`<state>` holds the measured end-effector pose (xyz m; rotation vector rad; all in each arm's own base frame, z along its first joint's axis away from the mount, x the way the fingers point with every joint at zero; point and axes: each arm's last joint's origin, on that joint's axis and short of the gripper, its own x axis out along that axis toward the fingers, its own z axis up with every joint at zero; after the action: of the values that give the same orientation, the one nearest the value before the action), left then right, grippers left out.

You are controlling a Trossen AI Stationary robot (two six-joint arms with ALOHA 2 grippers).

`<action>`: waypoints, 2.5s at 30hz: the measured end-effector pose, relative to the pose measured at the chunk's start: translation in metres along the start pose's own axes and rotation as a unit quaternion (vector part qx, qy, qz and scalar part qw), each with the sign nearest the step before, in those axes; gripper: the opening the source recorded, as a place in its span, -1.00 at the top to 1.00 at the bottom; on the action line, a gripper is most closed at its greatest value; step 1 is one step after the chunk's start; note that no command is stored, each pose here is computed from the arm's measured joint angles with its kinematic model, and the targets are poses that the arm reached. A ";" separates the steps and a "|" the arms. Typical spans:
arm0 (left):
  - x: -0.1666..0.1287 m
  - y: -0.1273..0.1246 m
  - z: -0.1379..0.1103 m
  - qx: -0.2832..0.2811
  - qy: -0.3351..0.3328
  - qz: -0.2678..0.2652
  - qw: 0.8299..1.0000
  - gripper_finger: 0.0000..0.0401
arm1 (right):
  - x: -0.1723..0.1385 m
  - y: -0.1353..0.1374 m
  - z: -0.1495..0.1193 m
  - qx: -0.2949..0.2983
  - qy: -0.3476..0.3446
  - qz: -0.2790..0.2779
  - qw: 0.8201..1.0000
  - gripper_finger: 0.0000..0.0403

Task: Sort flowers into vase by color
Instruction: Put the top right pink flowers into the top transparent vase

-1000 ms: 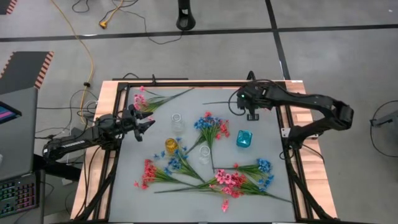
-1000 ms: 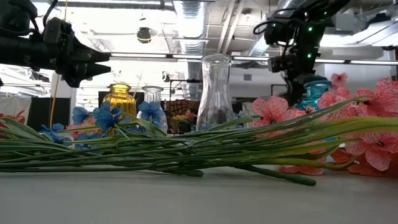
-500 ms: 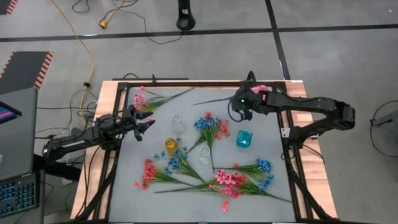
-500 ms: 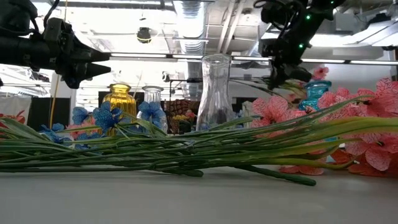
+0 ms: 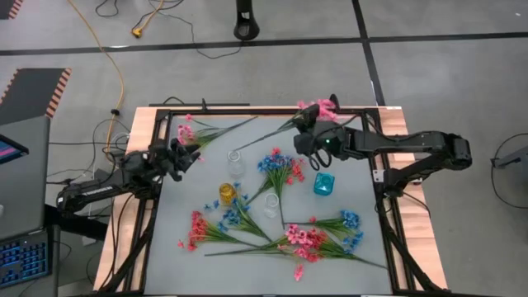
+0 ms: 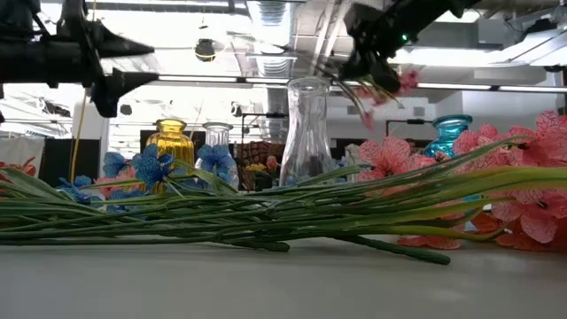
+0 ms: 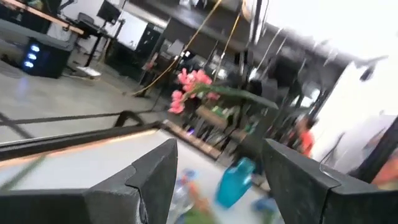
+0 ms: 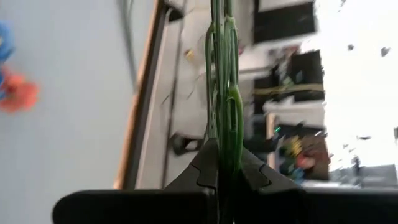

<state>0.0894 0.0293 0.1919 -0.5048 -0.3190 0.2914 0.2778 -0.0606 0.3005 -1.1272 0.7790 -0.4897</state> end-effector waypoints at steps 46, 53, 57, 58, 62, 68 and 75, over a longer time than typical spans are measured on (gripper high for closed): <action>0.108 -0.034 0.005 -0.200 0.227 -0.052 0.952 -0.10 | 0.046 0.067 0.124 -0.204 -0.174 -0.158 0.950 0.79; 0.137 -0.042 0.007 -0.187 0.262 -0.087 0.943 -0.10 | 0.044 0.067 0.126 -0.204 -0.179 -0.158 0.949 0.79; 0.149 -0.044 0.006 -0.191 0.280 -0.096 0.936 -0.06 | 0.043 0.067 0.127 -0.204 -0.180 -0.158 0.949 0.79; 0.151 -0.044 0.005 -0.191 0.284 -0.096 0.935 -0.03 | 0.043 0.067 0.127 -0.204 -0.180 -0.158 0.949 0.79; 0.157 -0.043 0.001 -0.193 0.292 -0.091 0.932 0.13 | 0.043 0.067 0.127 -0.204 -0.180 -0.158 0.949 0.79; 0.158 -0.042 0.000 -0.189 0.291 -0.088 0.934 0.53 | 0.043 0.067 0.127 -0.204 -0.180 -0.158 0.949 0.79; 0.158 -0.041 0.000 -0.181 0.289 -0.087 0.936 0.96 | 0.043 0.067 0.127 -0.202 -0.180 -0.159 0.949 0.71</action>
<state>0.2413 0.0496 0.2487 -0.8920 0.1643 -0.0994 0.4003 0.0113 0.2525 -1.6847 0.3810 -0.3808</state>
